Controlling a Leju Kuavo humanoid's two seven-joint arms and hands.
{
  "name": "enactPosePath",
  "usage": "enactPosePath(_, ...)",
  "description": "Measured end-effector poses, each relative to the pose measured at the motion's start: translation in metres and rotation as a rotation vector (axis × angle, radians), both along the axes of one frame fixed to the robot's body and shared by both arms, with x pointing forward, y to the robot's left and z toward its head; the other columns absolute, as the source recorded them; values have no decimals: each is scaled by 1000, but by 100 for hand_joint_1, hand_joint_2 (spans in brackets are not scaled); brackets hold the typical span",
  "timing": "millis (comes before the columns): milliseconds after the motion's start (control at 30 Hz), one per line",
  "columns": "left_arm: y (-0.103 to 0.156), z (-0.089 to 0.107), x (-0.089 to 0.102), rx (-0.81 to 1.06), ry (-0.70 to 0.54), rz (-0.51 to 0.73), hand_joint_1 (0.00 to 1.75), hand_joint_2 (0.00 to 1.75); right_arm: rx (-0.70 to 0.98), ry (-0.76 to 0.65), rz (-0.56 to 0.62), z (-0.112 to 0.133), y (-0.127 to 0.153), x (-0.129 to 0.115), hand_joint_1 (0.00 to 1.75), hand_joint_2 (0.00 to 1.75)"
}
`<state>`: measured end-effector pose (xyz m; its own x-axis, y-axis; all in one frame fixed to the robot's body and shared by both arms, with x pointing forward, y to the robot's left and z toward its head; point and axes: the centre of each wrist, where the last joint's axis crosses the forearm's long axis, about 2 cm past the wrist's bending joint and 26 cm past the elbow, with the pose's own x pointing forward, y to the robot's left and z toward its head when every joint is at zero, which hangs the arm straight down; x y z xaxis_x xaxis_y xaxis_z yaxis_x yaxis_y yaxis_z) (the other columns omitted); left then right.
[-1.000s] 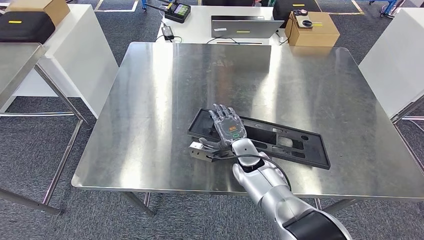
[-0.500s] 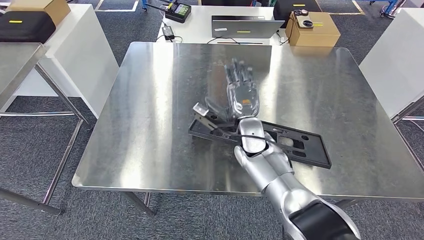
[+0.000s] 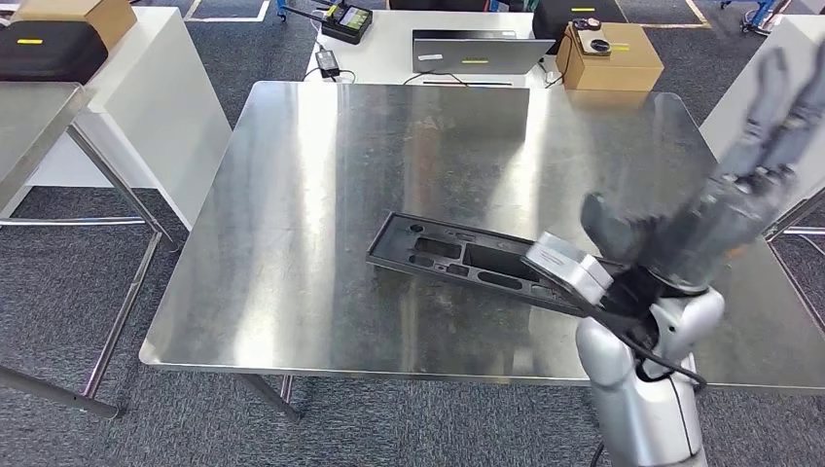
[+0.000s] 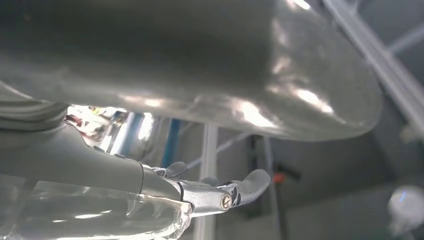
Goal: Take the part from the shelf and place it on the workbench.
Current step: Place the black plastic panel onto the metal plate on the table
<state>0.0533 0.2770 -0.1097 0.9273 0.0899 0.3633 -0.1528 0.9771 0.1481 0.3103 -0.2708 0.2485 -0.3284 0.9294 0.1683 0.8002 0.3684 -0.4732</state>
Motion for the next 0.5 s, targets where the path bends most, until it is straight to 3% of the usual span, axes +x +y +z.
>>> enactPosePath(200, 1, 0, 1, 9, -5, -10, 0, 0, 65, -58, -10, 4, -9, -24, 0, 0)
enactPosePath(500, 2, 0, 3, 18, 28, 47, 0, 0, 172, 7, 150, -20, -1, -61, 0, 0)
